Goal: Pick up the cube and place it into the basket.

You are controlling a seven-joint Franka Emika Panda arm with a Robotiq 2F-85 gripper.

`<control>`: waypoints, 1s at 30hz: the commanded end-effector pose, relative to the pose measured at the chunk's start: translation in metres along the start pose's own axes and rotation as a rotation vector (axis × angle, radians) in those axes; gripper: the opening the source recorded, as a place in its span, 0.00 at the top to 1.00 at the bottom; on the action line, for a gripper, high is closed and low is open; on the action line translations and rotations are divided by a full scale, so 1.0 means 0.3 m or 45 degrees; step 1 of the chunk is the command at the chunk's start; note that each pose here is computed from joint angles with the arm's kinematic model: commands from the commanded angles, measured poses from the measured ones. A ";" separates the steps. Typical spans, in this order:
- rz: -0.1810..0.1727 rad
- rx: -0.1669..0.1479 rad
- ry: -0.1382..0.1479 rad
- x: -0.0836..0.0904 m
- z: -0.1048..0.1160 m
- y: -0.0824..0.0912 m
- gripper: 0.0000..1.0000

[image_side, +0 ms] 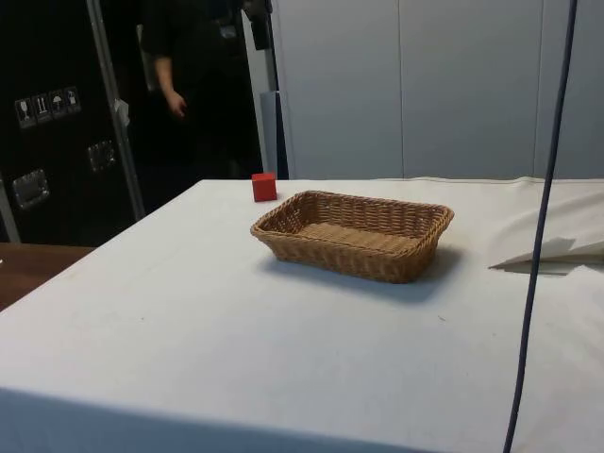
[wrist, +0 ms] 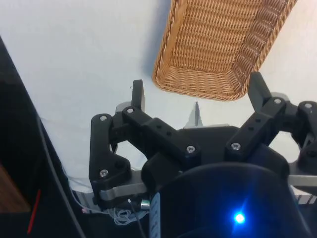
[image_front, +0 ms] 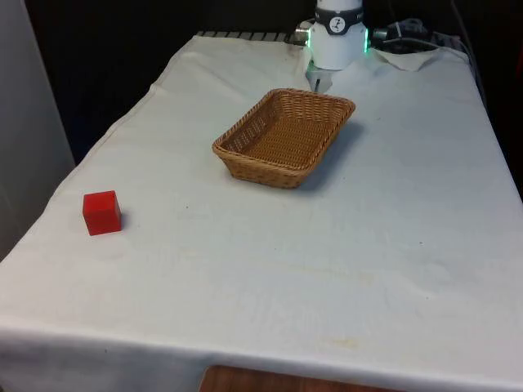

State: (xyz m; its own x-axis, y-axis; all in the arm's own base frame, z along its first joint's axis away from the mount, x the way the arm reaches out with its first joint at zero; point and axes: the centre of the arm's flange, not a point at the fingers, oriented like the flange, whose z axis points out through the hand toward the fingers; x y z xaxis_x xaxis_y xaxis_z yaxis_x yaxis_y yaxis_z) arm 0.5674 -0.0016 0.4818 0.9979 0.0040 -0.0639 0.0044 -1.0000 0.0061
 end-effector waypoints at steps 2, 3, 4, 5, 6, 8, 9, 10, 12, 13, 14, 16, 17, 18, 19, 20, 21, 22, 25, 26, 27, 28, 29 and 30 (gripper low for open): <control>0.005 -0.011 0.004 0.016 0.004 0.009 0.00; 0.008 -0.017 0.006 0.024 0.007 0.018 0.00; 0.010 -0.020 0.009 0.028 0.009 0.020 0.00; 0.010 -0.023 0.013 0.033 0.010 0.021 0.00; 0.012 -0.027 0.015 0.038 0.012 0.023 0.00; 0.015 -0.038 0.024 0.053 0.017 0.034 0.00; 0.011 -0.030 0.019 0.047 0.017 0.027 0.00; 0.016 -0.042 0.028 0.058 0.019 0.039 0.00; 0.020 -0.047 0.034 0.066 0.025 0.047 0.00; 0.021 -0.050 0.037 0.070 0.027 0.051 0.00; 0.023 -0.053 0.039 0.074 0.032 0.056 0.00; 0.027 -0.059 0.044 0.082 0.038 0.066 0.00; 0.030 -0.062 0.046 0.086 0.043 0.072 0.00; 0.026 -0.055 0.044 0.080 0.042 0.065 0.00; 0.035 -0.065 0.050 0.094 0.051 0.082 0.00; 0.038 -0.067 0.049 0.099 0.058 0.090 0.00; 0.040 -0.069 0.053 0.103 0.061 0.096 0.00; 0.042 -0.070 0.054 0.107 0.066 0.101 0.00; 0.052 -0.075 0.059 0.126 0.084 0.126 0.00; 0.051 -0.068 0.055 0.118 0.081 0.117 0.00; 0.053 -0.075 0.058 0.131 0.091 0.134 0.00; 0.056 -0.076 0.059 0.136 0.097 0.142 0.00; 0.057 -0.076 0.060 0.141 0.101 0.149 0.00; 0.062 -0.077 0.060 0.149 0.111 0.162 0.00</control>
State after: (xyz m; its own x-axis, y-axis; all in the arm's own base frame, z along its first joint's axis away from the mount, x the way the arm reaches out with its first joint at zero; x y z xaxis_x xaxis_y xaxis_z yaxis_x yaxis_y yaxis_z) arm 0.6066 -0.0455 0.4490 0.9990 -0.0413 -0.0166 -0.0401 -0.9971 0.0647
